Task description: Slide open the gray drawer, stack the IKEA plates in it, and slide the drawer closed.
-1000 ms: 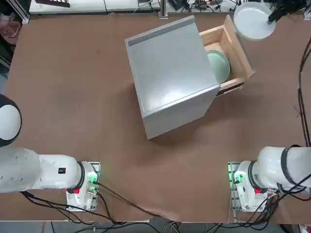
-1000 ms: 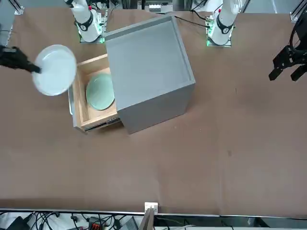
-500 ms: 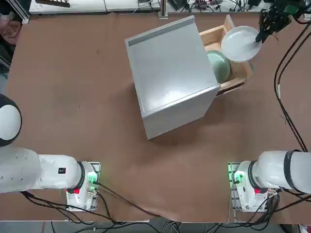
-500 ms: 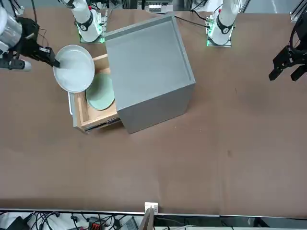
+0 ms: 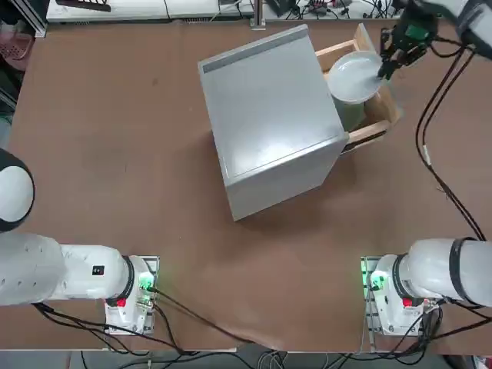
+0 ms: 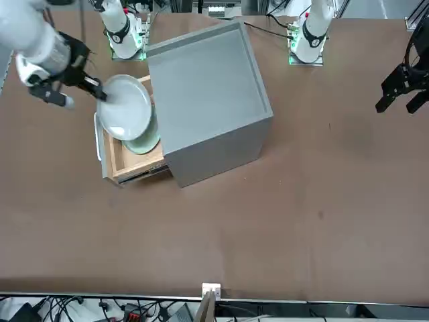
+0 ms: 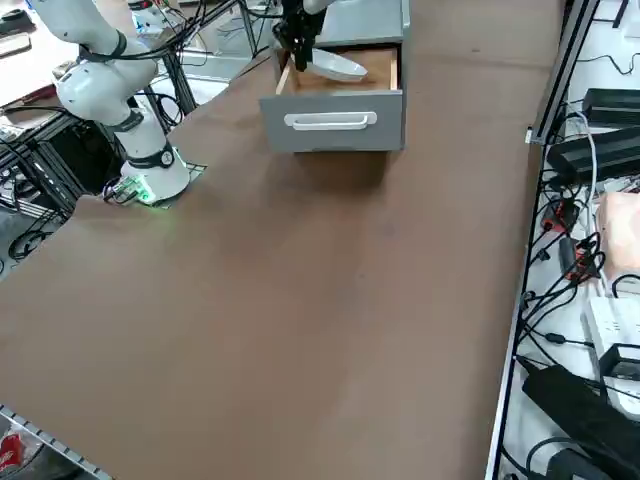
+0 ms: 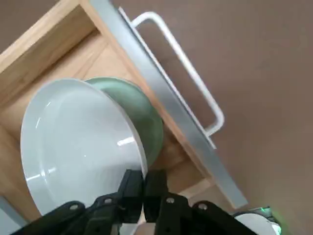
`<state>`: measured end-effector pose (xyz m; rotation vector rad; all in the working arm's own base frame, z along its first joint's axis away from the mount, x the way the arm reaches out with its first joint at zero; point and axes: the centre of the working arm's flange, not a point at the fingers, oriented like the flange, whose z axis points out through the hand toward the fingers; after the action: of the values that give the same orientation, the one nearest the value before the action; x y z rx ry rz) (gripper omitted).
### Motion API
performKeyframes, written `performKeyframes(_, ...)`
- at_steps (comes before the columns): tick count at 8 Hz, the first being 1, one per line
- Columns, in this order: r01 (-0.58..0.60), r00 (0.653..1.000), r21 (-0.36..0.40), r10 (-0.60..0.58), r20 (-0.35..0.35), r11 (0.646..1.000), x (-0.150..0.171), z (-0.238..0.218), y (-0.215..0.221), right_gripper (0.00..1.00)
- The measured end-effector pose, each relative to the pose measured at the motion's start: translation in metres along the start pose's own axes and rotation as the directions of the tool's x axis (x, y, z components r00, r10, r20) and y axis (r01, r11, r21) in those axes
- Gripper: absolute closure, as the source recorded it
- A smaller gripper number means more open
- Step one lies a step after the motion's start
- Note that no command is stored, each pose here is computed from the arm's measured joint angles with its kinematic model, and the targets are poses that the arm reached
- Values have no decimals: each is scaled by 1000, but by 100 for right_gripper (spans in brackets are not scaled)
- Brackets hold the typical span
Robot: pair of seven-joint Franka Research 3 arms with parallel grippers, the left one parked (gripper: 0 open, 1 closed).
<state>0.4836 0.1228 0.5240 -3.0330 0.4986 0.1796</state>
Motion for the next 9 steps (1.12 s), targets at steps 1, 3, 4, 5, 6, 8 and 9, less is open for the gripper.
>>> performKeyframes(1,-27,1000,-10,27,-4,1000,-3,12,-5,100)
performKeyframes(3,-103,994,-1,102,-27,995,3,23,-2,100)
performKeyframes(4,-138,989,14,139,-45,990,6,31,-5,100)
performKeyframes(5,-167,984,26,168,-56,986,7,41,-11,100)
performKeyframes(6,-188,980,37,190,-65,982,7,51,-18,100)
performKeyframes(8,-213,973,49,217,-74,976,7,63,-24,97)
performKeyframes(9,-216,973,49,219,-72,975,6,66,-26,96)
